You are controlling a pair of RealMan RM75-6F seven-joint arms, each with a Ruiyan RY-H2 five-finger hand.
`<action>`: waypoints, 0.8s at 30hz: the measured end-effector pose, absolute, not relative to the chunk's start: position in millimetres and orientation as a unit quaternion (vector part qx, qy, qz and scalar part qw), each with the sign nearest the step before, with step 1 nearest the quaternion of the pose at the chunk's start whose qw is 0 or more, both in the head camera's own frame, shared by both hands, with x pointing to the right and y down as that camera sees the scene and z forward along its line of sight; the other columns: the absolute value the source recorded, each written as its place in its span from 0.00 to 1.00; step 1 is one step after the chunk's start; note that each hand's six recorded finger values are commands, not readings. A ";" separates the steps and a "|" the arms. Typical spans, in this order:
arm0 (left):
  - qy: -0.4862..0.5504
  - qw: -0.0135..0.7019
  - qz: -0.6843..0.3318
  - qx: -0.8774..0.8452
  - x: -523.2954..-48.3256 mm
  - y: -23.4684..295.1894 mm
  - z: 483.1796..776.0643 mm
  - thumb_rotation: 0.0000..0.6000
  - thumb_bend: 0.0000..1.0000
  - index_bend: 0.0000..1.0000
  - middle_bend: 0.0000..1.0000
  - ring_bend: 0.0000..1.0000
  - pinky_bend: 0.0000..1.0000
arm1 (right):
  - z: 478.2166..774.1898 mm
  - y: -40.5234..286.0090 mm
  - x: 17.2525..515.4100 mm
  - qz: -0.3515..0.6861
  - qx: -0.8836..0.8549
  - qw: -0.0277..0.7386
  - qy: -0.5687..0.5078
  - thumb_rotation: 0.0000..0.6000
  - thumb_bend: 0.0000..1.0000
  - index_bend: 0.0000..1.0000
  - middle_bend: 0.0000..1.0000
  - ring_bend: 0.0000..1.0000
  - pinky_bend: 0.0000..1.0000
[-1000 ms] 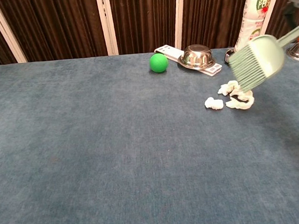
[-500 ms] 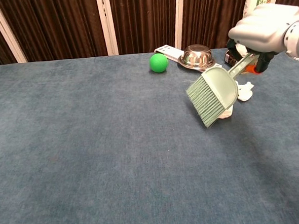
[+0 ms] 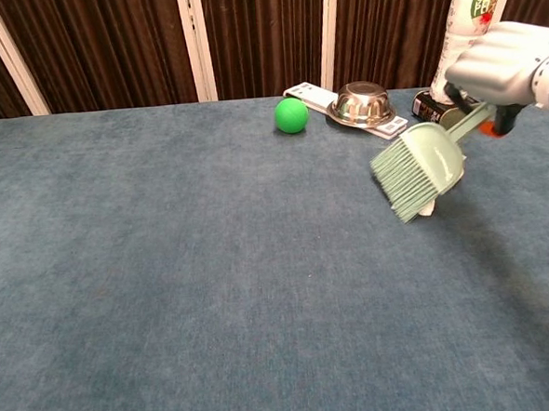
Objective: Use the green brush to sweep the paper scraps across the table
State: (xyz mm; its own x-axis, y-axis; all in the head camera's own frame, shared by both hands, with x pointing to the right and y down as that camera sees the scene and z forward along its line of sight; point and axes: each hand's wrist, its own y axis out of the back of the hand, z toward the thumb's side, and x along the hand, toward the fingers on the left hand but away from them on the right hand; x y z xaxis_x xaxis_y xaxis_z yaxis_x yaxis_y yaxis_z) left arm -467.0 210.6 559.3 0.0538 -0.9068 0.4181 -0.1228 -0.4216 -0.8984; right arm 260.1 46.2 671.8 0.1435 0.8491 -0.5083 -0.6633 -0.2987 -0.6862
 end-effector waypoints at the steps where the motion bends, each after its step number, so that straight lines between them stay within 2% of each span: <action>1: 0.406 0.353 -0.555 -0.634 -467.0 210.9 559.2 1.00 0.00 0.00 0.00 0.00 0.00 | 671.4 43.3 266.2 0.653 -0.471 0.585 -0.096 1.00 0.62 0.77 0.93 0.95 0.88; 9: 0.406 0.356 -0.555 -0.633 -466.0 212.7 557.0 1.00 0.00 0.00 0.00 0.00 0.00 | 650.6 18.5 329.9 0.709 -0.383 0.581 -0.114 1.00 0.62 0.77 0.93 0.95 0.88; 14: 0.406 0.357 -0.556 -0.632 -465.9 212.8 557.3 1.00 0.00 0.00 0.00 0.00 0.00 | 631.4 11.1 350.9 0.719 -0.350 0.589 -0.117 1.00 0.62 0.77 0.93 0.95 0.88; 19: 0.404 0.359 -0.555 -0.632 -464.1 212.7 558.0 1.00 0.00 0.00 0.00 0.00 0.00 | 614.3 12.8 342.6 0.702 -0.365 0.596 -0.136 1.00 0.62 0.77 0.93 0.95 0.88; 24: 0.403 0.360 -0.554 -0.633 -462.2 212.2 559.1 1.00 0.00 0.00 0.00 0.00 0.00 | 599.7 22.6 313.0 0.665 -0.405 0.610 -0.150 1.00 0.62 0.77 0.93 0.95 0.88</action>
State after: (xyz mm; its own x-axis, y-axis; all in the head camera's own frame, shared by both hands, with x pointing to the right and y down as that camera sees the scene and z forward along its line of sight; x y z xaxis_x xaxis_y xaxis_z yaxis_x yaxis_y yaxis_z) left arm -462.2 212.2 559.1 0.0612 -0.9096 0.4110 -0.1111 -0.4155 -0.9028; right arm 313.0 22.6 599.7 0.0716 0.9317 -0.3562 -0.6891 -0.2119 -0.6930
